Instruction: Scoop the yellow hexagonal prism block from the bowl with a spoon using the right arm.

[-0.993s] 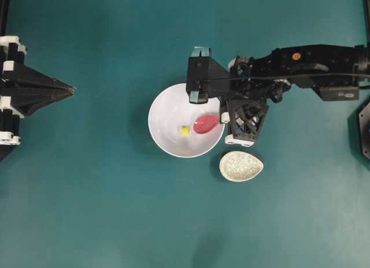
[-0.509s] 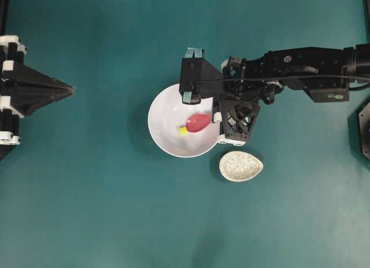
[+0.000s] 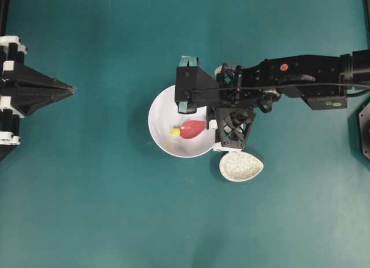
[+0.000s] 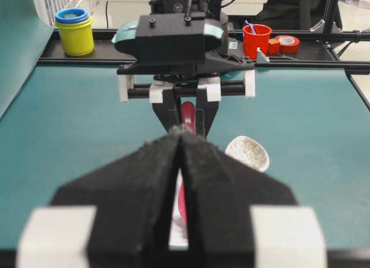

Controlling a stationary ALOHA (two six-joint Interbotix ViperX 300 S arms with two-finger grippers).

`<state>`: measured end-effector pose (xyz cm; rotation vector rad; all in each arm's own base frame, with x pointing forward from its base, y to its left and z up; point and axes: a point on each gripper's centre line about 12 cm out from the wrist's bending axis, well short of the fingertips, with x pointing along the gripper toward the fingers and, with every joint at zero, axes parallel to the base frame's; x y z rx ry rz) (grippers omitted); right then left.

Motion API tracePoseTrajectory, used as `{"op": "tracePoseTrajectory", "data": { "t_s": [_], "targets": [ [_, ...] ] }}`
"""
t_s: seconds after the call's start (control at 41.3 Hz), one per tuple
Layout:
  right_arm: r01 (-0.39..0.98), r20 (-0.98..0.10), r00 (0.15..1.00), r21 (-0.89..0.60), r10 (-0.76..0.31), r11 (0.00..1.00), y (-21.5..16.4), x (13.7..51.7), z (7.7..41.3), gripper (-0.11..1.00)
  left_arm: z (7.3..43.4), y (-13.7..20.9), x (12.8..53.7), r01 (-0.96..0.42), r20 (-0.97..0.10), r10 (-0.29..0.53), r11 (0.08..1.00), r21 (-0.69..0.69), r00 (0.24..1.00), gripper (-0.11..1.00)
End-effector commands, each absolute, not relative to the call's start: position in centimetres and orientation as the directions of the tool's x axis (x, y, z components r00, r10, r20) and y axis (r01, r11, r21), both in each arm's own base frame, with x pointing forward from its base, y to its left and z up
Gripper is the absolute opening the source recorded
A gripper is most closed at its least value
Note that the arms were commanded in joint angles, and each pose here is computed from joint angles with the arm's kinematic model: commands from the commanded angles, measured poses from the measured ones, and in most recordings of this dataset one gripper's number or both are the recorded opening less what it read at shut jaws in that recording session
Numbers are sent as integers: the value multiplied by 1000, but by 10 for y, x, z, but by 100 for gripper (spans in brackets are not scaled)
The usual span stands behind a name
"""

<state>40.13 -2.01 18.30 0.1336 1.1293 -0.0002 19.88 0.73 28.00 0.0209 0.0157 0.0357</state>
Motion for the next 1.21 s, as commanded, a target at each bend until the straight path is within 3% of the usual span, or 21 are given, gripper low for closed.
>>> {"op": "tracePoseTrajectory", "data": {
  "t_s": [0.0, 0.606, 0.897, 1.187],
  "targets": [
    [59, -876, 478, 106, 65, 993, -18, 409, 198, 23, 285, 8, 201, -38, -5, 38, 999, 26, 999, 0],
    [53, -833, 553, 77, 35, 996, -22, 420, 203, 23, 285, 8, 201, -37, -3, 37, 999, 24, 999, 0],
    [80, -818, 575, 93, 30, 992, -26, 411, 229, 23, 285, 8, 201, -37, -5, 37, 999, 23, 999, 1],
    [188, -864, 501, 154, 40, 970, -33, 392, 237, 23, 285, 8, 201, -37, -3, 37, 999, 24, 999, 1]
  ]
}}
